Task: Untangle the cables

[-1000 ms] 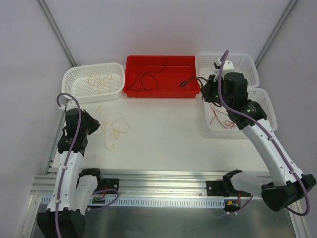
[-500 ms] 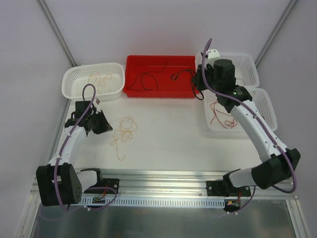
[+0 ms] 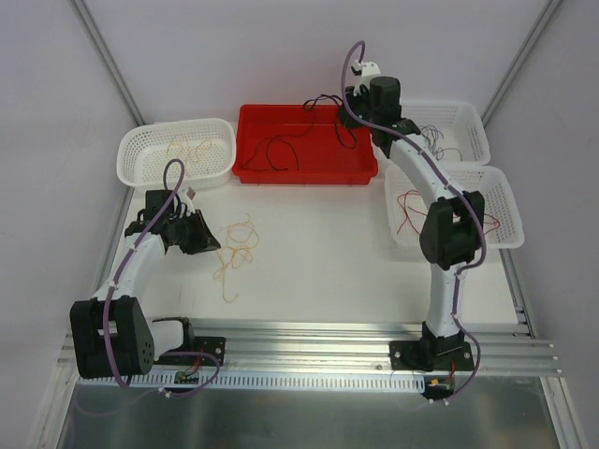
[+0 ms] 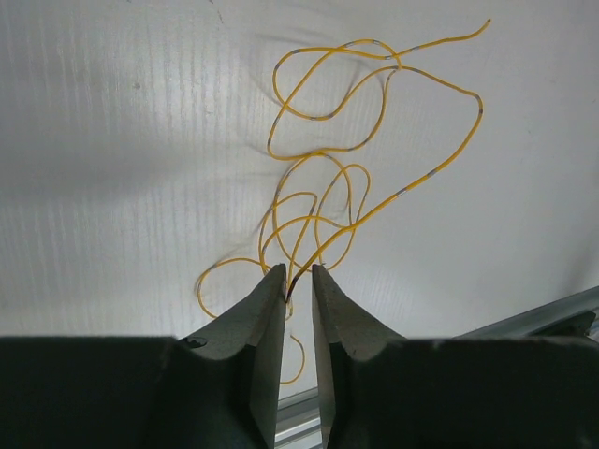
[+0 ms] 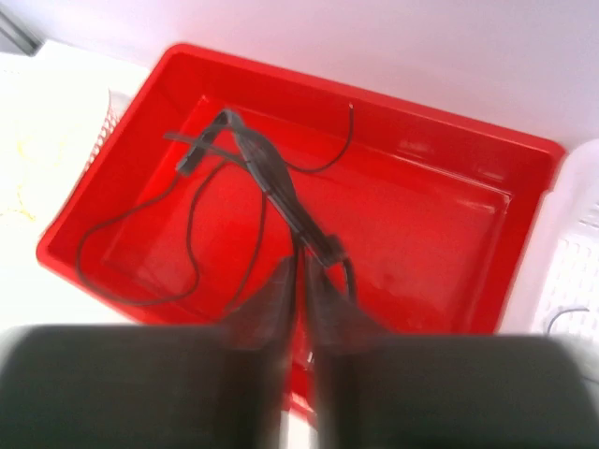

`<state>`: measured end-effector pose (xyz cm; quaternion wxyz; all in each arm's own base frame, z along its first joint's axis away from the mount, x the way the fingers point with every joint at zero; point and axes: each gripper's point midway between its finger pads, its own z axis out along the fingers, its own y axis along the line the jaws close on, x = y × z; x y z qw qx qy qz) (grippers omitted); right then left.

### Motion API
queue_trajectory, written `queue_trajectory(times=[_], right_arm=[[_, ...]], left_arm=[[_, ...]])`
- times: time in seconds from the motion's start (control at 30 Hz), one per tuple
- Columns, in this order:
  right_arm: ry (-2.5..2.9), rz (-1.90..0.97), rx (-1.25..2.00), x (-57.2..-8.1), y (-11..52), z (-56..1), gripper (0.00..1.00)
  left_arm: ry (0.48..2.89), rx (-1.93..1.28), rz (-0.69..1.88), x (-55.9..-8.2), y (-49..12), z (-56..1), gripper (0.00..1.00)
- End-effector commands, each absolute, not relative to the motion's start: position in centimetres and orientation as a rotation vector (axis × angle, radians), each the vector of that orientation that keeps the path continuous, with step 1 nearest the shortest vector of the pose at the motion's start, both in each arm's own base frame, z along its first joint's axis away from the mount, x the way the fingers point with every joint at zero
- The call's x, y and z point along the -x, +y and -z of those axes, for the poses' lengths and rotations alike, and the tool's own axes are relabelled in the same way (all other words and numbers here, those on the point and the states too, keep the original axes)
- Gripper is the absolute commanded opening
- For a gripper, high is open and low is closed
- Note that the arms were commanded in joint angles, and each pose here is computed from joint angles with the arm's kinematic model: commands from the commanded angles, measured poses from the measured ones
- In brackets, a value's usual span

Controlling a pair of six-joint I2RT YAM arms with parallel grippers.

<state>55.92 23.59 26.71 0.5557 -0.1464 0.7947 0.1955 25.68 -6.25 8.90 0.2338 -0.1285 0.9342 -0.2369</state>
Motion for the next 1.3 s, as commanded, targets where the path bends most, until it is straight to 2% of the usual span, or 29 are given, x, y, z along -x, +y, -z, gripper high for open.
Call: queue_trajectory(times=[0.0, 0.1, 0.2, 0.37, 0.4, 0.43, 0.67, 0.93, 1.07, 1.1, 1.17, 1.2, 1.27], right_arm=[[1.82, -0.517, 0.319, -59.5, 24.4, -27.1, 0.23], [1.882, -0.531, 0.278, -61.0, 24.0, -24.5, 0.59], [1.903, -0.537, 0.297, -60.3, 23.8, -24.1, 0.68], [1.916, -0.651, 0.455, -56.3, 25.5, -24.4, 0.7], [1.951, -0.667, 0.476, -55.2, 25.7, -23.0, 0.7], [1.92, -0.703, 0.517, -53.7, 26.3, -24.6, 0.7], [1.933, -0.768, 0.877, -46.7, 30.6, -23.7, 0.71], [1.933, -0.727, 1.042, -44.0, 34.9, -21.8, 0.69], [1.974, -0.74, 1.039, -41.3, 35.0, -20.8, 0.68], [1.948, -0.726, 1.029, -40.4, 34.7, -22.5, 0.68], [1.966, -0.732, 1.006, -38.9, 34.1, -22.8, 0.68], [1.965, -0.73, 0.992, -37.3, 33.1, -23.4, 0.69], [1.97, -0.737, 0.952, -35.9, 32.1, -23.9, 0.7]], left_arm=[[2.546, 0.325, 0.665, -26.0, -6.2, -9.6, 0.18], [2.55, 0.33, 0.661, -26.0, -6.2, -9.5, 0.22], [2.551, 0.33, 0.662, -26.1, -6.2, -9.5, 0.27], [2.546, 0.335, 0.657, -26.1, -6.1, -9.6, 0.31], [2.543, 0.335, 0.654, -26.1, -6.1, -9.7, 0.33], [2.544, 0.336, 0.65, -26.0, -6.1, -9.7, 0.34], [2.535, 0.336, 0.643, -25.9, -6.0, -9.9, 0.34], [2.523, 0.333, 0.631, -26.0, -5.9, -10.0, 0.36], [2.492, 0.257, 0.586, -26.0, -6.0, -10.8, 0.49], [2.475, 0.236, 0.561, -26.0, -5.9, -11.2, 0.57], [2.445, 0.183, 0.521, -26.2, -6.2, -12.1, 0.65], [2.419, 0.167, 0.501, -26.4, -6.2, -12.9, 0.74], [2.367, 0.093, 0.485, -27.1, -7.0, -14.9, 0.8]])
